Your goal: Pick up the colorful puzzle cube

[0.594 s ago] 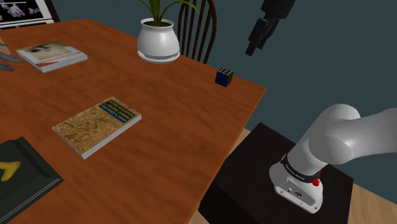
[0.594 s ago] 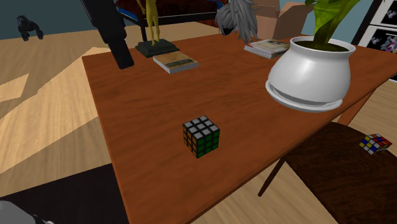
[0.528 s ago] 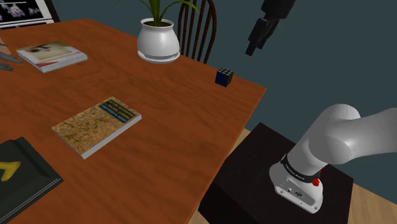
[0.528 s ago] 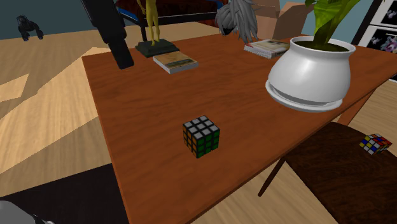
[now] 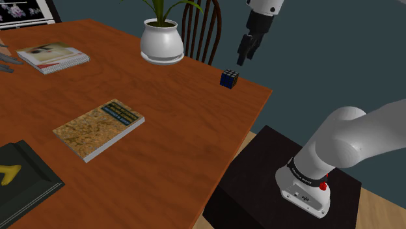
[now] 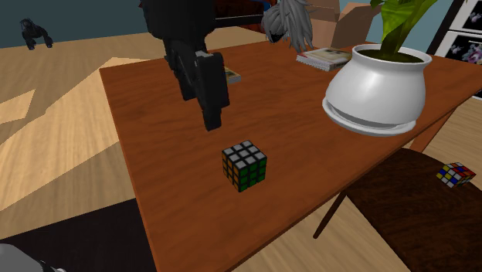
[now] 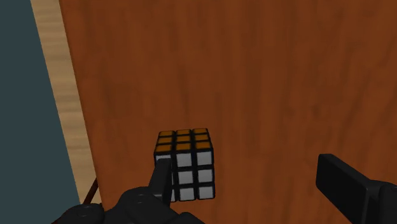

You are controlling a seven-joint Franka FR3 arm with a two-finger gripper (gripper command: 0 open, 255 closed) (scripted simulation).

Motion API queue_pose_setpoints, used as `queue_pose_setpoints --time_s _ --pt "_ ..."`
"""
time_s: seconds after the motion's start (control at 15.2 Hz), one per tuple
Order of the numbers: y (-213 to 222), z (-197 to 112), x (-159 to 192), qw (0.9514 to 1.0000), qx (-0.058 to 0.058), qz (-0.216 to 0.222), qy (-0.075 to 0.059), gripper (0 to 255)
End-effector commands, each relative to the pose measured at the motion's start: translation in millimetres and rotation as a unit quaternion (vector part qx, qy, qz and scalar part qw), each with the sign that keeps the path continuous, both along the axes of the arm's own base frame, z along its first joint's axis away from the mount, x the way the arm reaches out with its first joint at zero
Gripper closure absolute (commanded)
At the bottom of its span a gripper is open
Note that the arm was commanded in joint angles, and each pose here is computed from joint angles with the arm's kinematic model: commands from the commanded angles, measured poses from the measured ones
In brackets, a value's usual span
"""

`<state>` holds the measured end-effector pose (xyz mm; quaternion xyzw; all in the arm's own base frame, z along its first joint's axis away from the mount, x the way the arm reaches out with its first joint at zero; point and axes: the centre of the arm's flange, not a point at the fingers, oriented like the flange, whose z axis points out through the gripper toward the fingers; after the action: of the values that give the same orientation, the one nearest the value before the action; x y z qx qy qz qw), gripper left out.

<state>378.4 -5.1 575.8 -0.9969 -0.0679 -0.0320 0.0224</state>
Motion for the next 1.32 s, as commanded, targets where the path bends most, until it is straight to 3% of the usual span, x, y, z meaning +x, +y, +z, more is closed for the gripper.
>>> queue_pose_setpoints --time_s 0.0,0.33,0.99,1.06,1.25 --pt "-8.3 -17.2 22.3 0.9999 0.003 0.005 0.012 0" --pt "-30.7 -65.6 71.1 0.9989 0.010 0.017 0.042 0" --pt "-30.7 -105.6 71.1 0.9989 0.010 0.017 0.042 0" --pt "-30.4 -105.7 71.3 0.9989 0.010 0.017 0.042 255" --pt "-30.2 -105.8 71.2 0.9989 0.010 0.017 0.042 255"
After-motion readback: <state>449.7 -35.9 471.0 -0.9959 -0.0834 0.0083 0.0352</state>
